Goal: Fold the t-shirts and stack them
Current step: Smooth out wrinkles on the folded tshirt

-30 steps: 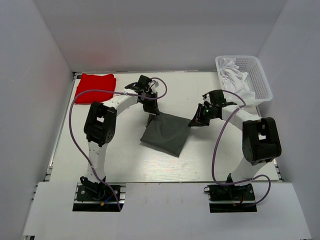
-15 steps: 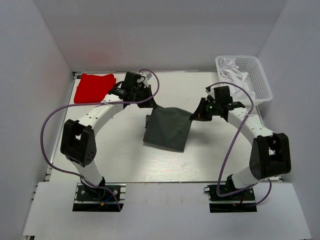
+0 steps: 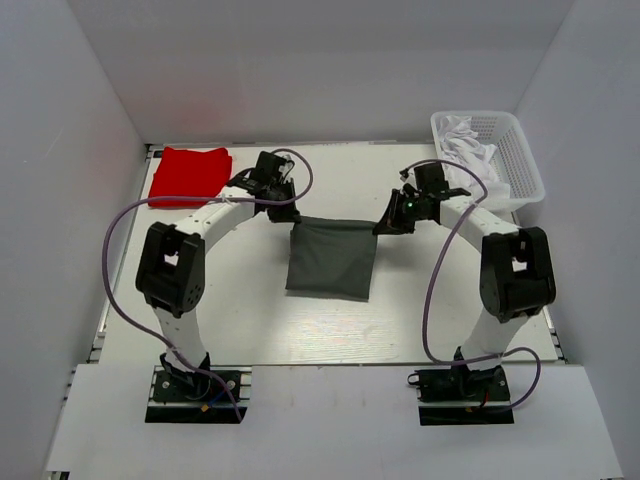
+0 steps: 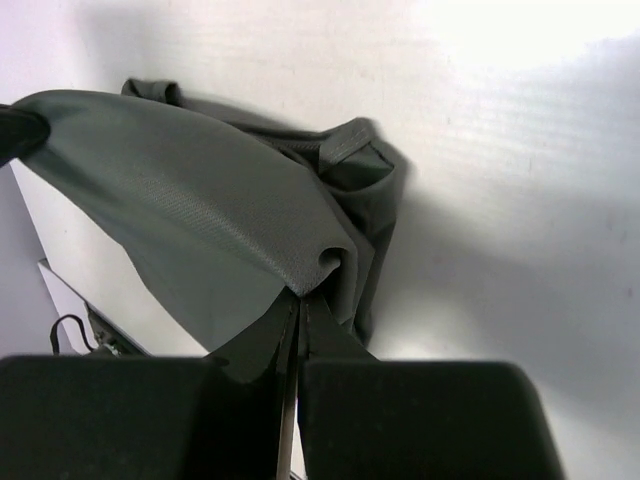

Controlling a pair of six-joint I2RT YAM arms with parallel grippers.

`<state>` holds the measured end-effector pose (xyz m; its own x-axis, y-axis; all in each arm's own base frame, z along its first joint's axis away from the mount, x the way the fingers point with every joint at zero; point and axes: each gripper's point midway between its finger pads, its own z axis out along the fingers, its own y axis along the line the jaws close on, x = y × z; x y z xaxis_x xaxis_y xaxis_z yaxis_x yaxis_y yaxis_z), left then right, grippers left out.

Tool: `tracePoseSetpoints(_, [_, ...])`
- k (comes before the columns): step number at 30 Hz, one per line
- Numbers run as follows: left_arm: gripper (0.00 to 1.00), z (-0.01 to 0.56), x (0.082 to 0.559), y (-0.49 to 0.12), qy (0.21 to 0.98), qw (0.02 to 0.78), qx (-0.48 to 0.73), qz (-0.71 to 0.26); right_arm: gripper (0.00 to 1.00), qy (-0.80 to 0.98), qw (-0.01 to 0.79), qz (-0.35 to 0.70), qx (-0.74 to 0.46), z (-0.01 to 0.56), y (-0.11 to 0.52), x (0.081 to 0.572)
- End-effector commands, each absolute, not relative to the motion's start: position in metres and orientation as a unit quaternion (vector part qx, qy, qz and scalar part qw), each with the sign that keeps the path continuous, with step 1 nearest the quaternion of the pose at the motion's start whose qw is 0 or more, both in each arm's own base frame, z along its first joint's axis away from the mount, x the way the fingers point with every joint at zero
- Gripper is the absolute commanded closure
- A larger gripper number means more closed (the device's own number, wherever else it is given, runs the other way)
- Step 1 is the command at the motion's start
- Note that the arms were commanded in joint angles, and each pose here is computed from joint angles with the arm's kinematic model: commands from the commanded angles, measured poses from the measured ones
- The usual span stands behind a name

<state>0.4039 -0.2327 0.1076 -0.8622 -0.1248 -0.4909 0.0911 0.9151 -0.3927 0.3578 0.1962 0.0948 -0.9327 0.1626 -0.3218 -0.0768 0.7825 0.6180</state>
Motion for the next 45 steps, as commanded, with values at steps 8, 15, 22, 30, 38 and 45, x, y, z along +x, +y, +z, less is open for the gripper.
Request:
tracePoseSetpoints(8, [1.00, 0.089, 0.434, -0.214, 0.943, 0.276, -0.052, -0.180, 1.00, 0.916, 0.205, 0.345, 0.002, 0.087, 0.211, 0.402])
tracePoseSetpoints(15, [0.95, 0.071, 0.444, -0.198, 0.940, 0.281, -0.092, -0.171, 0.72, 0.909, 0.218, 0.356, -0.011, 0.085, 0.220, 0.428])
tracePoseSetpoints(22, [0.00, 0.102, 0.464, -0.180, 0.935, 0.306, -0.114, -0.136, 0.10, 0.900, 0.232, 0.368, -0.041, 0.122, 0.224, 0.430])
tracePoseSetpoints(30, [0.00, 0.167, 0.447, -0.199, 0.904, 0.363, -0.091, -0.206, 0.10, 0.853, 0.269, 0.440, -0.076, 0.185, 0.237, 0.397])
tracePoseSetpoints(38, [0.00, 0.117, 0.444, -0.260, 0.902, 0.278, -0.034, -0.330, 0.10, 0.814, 0.230, 0.524, -0.098, 0.171, 0.276, 0.386])
tracePoseSetpoints(45, [0.00, 0.063, 0.451, -0.245, 0.922, 0.242, -0.066, -0.297, 0.10, 0.803, 0.192, 0.561, -0.063, 0.120, 0.287, 0.407])
